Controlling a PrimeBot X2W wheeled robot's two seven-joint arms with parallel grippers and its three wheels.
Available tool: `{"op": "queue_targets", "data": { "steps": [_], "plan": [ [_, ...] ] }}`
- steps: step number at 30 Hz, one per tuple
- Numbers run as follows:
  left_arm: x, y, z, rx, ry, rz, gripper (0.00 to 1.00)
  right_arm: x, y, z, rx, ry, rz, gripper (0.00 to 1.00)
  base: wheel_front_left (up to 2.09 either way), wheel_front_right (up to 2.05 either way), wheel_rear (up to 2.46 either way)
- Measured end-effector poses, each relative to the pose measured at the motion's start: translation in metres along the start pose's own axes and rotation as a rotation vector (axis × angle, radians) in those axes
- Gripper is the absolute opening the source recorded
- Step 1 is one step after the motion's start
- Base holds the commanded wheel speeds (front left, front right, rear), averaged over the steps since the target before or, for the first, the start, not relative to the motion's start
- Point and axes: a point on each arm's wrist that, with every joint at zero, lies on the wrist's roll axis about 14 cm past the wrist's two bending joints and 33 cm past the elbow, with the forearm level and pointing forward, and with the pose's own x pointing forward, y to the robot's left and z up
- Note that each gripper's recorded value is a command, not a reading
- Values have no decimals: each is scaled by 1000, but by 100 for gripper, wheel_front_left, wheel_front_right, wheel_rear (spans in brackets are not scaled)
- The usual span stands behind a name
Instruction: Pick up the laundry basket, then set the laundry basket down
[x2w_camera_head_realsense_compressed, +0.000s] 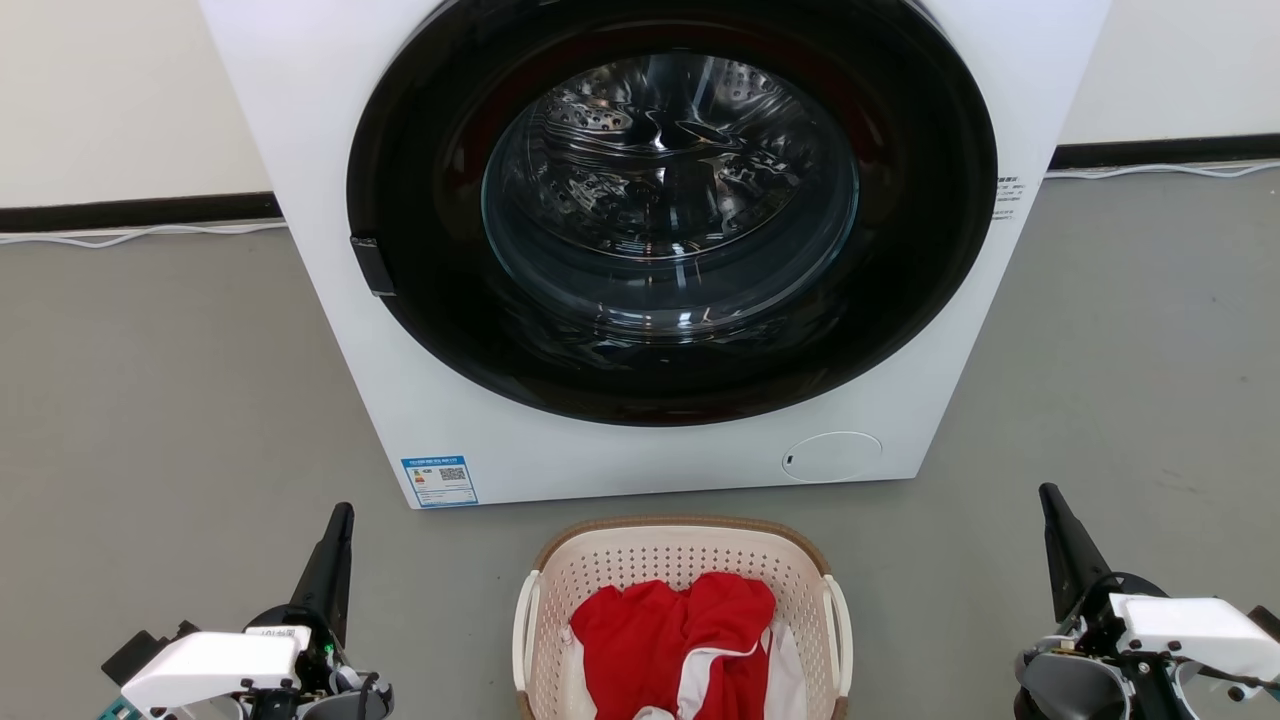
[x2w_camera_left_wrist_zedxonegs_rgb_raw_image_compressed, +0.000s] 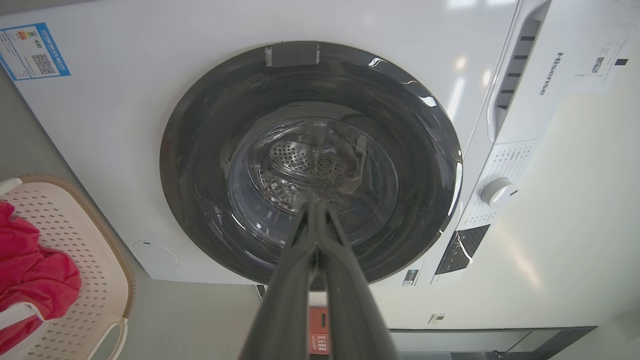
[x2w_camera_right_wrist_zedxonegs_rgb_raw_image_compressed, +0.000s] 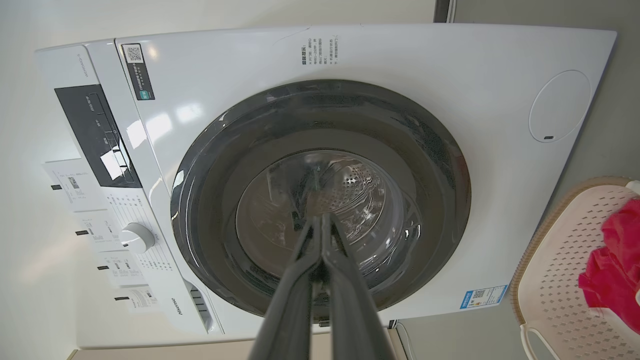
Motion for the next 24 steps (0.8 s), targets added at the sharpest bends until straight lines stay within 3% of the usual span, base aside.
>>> {"op": "queue_targets", "data": {
  "steps": [19, 20, 24],
  "plan": [
    [0, 0, 0, 0, 0, 0, 0, 0, 0, 0, 0, 0, 0, 0, 0, 0, 0],
    [0, 0, 0, 0, 0, 0, 100, 0, 0, 0, 0, 0, 0, 100, 0, 0, 0],
    [-7, 21, -2, -14, -3, 63, 100, -6, -19, -2, 8, 1, -57, 100, 0, 0, 0]
  ]
}}
